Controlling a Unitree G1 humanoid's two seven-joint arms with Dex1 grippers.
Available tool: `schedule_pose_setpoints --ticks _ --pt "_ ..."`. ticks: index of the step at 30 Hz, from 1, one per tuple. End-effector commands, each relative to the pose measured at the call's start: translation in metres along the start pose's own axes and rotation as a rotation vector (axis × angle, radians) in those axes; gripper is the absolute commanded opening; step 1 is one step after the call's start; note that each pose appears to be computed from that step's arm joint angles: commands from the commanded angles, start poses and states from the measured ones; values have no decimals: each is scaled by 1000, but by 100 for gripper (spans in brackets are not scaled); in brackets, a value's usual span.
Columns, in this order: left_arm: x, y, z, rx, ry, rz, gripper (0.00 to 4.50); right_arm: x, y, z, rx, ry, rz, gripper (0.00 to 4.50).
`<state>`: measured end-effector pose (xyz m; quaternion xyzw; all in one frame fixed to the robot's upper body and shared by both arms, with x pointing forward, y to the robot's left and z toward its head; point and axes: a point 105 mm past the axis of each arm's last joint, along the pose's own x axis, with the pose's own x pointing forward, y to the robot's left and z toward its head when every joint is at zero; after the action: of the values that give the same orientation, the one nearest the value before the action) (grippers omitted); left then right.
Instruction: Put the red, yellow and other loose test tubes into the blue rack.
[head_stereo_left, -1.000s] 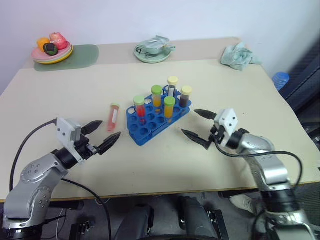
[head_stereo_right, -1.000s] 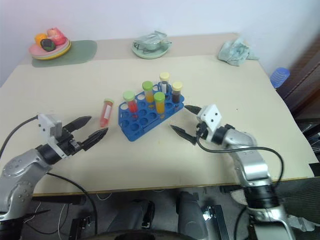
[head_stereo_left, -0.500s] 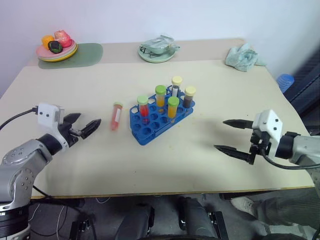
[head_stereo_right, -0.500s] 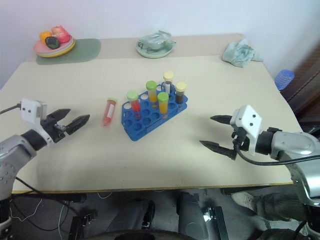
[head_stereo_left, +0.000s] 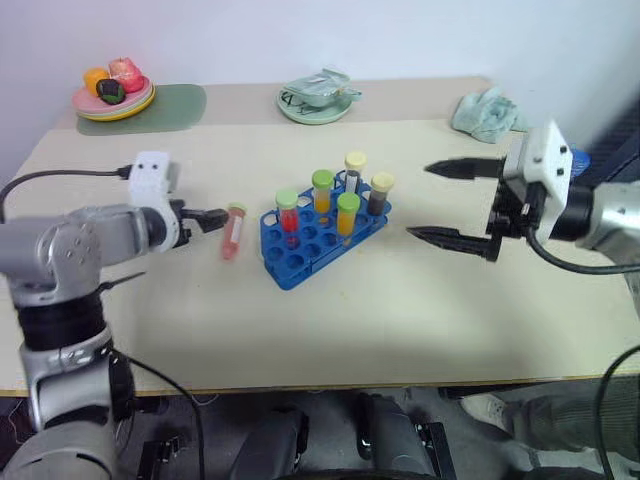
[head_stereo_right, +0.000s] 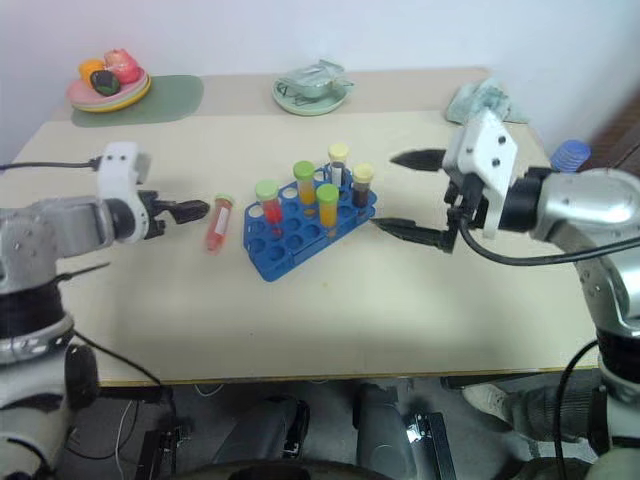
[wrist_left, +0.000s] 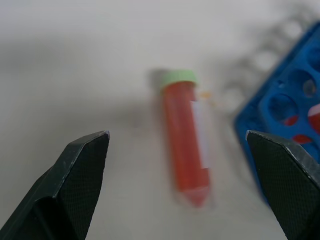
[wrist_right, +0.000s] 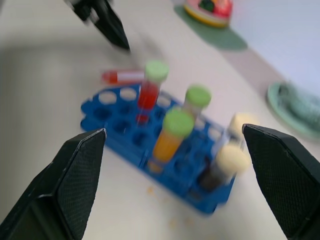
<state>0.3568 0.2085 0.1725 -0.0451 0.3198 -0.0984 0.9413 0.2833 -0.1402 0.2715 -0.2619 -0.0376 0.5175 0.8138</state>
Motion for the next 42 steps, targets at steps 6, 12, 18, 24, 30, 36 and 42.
schedule_pose_setpoints --ticks 6,12,18,24,30,36,42 --pt "24 6 -1 -55 131 125 450 14 3 12 -58 -32 43 447" --pt "33 2 11 -123 138 142 450 18 3 16 -69 -32 67 447" --pt "42 1 17 -180 173 165 450 20 3 18 -87 -37 82 447" --pt "51 -3 21 -197 204 170 450 24 3 19 -99 -48 84 447" --pt "59 0 19 -207 234 180 279 26 3 19 -117 -60 75 450" --pt "59 0 18 -203 256 172 78 24 3 16 -122 -59 60 450" --pt "44 1 20 -183 234 130 78 22 2 13 -118 -59 58 450"
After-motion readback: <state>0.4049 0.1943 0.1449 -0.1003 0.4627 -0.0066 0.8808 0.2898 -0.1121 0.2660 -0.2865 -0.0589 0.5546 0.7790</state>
